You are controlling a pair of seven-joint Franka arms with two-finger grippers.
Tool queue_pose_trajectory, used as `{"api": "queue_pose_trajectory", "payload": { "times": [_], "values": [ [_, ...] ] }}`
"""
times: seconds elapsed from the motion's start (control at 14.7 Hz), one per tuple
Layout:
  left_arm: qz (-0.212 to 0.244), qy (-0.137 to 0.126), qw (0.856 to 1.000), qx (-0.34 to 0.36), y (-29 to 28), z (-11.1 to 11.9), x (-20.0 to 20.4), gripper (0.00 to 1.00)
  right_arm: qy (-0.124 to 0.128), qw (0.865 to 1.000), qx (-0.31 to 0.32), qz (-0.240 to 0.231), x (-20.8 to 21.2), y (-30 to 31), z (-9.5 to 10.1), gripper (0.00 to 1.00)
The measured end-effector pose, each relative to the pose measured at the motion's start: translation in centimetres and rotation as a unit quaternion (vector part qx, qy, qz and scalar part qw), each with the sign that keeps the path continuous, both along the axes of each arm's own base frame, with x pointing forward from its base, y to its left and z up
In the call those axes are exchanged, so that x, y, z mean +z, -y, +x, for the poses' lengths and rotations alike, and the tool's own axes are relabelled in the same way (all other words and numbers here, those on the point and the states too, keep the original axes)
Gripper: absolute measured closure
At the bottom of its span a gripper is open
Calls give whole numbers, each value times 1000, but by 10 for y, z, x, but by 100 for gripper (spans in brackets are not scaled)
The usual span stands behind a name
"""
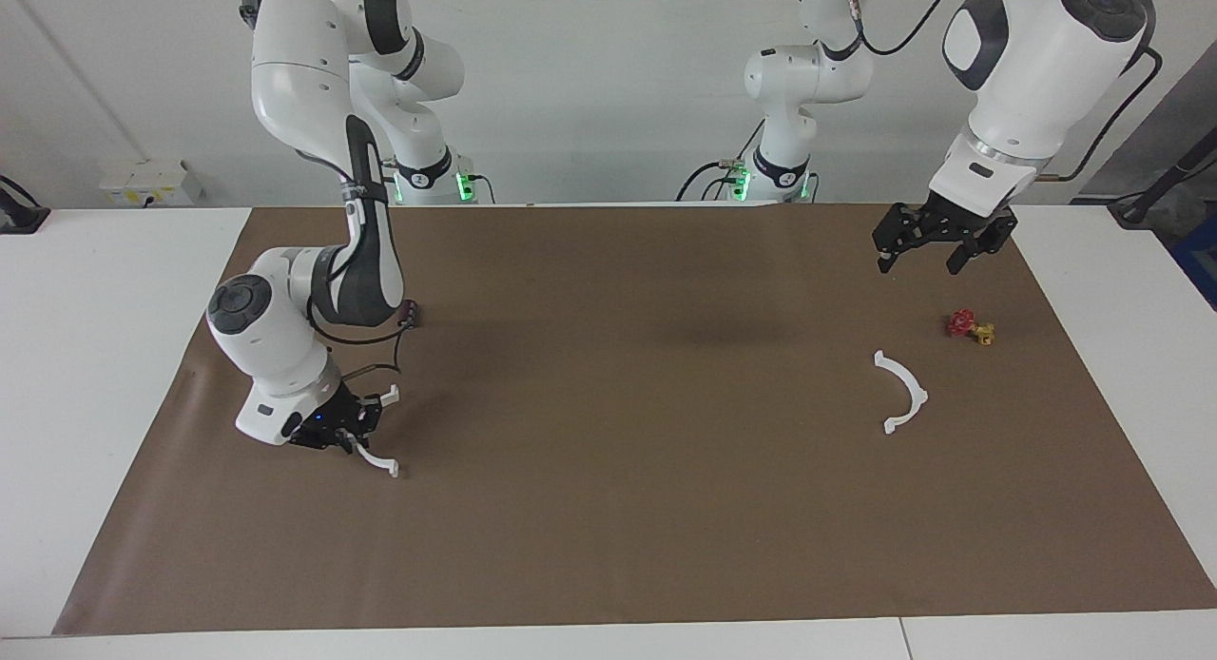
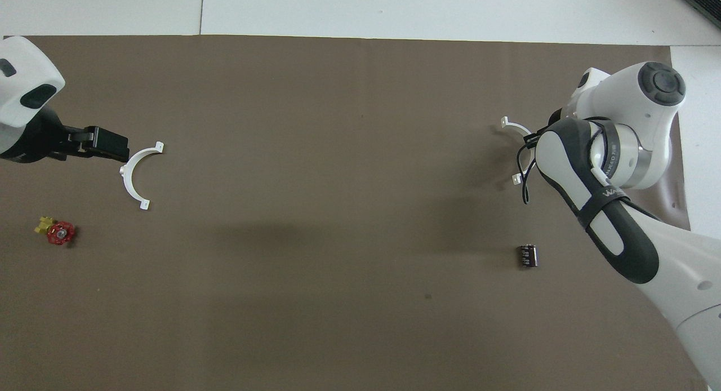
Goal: Assemble drain pipe with both arms
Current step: 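Grasp the white semicircular clamp half with the right gripper, then carry the clamp half toward the table center with the right gripper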
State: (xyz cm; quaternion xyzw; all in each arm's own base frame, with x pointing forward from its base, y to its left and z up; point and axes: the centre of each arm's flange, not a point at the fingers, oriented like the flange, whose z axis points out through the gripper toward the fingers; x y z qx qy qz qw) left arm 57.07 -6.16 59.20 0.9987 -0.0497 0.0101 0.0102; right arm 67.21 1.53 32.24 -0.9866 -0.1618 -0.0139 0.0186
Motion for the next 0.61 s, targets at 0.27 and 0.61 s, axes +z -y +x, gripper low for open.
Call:
{"api": "queue_pose_trajectory", "payload": {
  "times": [0.27, 0.61],
  "values": [
    [0, 0, 1000, 0, 0, 0, 0, 0, -8, 1000, -19, -21, 36, -132, -15, 79],
    [0, 0, 1000, 0, 0, 0, 0, 0, 10, 999, -47, -10, 33, -287, -64, 79]
  ]
}}
